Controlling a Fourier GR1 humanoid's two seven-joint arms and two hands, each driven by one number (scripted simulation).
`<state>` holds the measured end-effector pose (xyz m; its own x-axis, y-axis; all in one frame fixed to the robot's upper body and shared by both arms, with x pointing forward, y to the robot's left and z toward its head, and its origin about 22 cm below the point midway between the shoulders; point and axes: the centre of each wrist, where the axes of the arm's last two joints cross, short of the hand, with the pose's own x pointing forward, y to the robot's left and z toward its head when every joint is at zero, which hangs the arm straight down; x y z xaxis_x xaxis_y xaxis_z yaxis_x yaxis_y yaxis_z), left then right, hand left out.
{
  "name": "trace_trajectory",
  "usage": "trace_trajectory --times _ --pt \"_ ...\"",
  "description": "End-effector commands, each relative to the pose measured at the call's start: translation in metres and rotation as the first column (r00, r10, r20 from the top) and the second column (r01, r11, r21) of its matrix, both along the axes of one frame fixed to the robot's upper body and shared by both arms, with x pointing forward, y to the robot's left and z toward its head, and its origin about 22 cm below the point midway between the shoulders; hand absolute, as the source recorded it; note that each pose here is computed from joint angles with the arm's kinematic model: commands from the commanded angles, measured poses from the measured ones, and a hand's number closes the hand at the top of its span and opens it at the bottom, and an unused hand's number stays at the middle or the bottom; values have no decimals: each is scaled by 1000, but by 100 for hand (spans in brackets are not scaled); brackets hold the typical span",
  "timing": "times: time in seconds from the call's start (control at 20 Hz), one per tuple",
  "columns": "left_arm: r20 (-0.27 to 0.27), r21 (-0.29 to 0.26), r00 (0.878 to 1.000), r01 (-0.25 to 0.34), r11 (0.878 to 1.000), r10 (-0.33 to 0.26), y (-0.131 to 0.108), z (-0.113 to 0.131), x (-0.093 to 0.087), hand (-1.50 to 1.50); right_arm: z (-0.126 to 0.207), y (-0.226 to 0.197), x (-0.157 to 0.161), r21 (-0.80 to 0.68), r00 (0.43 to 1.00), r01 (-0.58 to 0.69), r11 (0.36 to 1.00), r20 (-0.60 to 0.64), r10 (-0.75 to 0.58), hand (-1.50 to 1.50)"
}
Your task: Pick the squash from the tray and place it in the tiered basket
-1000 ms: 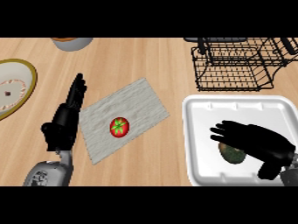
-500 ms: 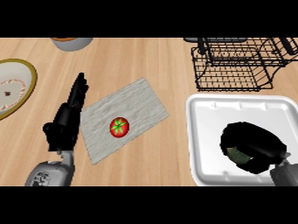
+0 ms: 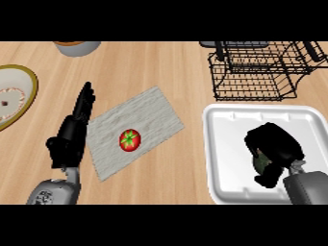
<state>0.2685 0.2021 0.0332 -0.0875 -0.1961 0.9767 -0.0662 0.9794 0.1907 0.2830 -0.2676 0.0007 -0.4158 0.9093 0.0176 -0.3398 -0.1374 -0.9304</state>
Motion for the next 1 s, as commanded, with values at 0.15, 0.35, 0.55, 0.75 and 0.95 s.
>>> trace_trajectory --times 0.15,0.35,0.55,0.75,0.95 --pt "-7 0 1000 5 1000 -5 -2 0 6 0 21 88 19 -125 886 463 878 99 -453 150" --pt "2 -2 1000 13 1000 -13 -14 -9 5 0 74 122 29 -95 811 571 816 223 -541 150" --pt "-6 -10 1000 10 1000 -10 -7 1 7 0 127 149 21 6 751 610 792 315 -580 150" --pt "-13 4 1000 11 1000 -11 6 12 7 0 177 152 0 86 686 639 764 386 -617 150" --pt "2 -11 1000 8 1000 -8 4 -17 3 0 246 148 -4 171 653 634 754 404 -641 150"
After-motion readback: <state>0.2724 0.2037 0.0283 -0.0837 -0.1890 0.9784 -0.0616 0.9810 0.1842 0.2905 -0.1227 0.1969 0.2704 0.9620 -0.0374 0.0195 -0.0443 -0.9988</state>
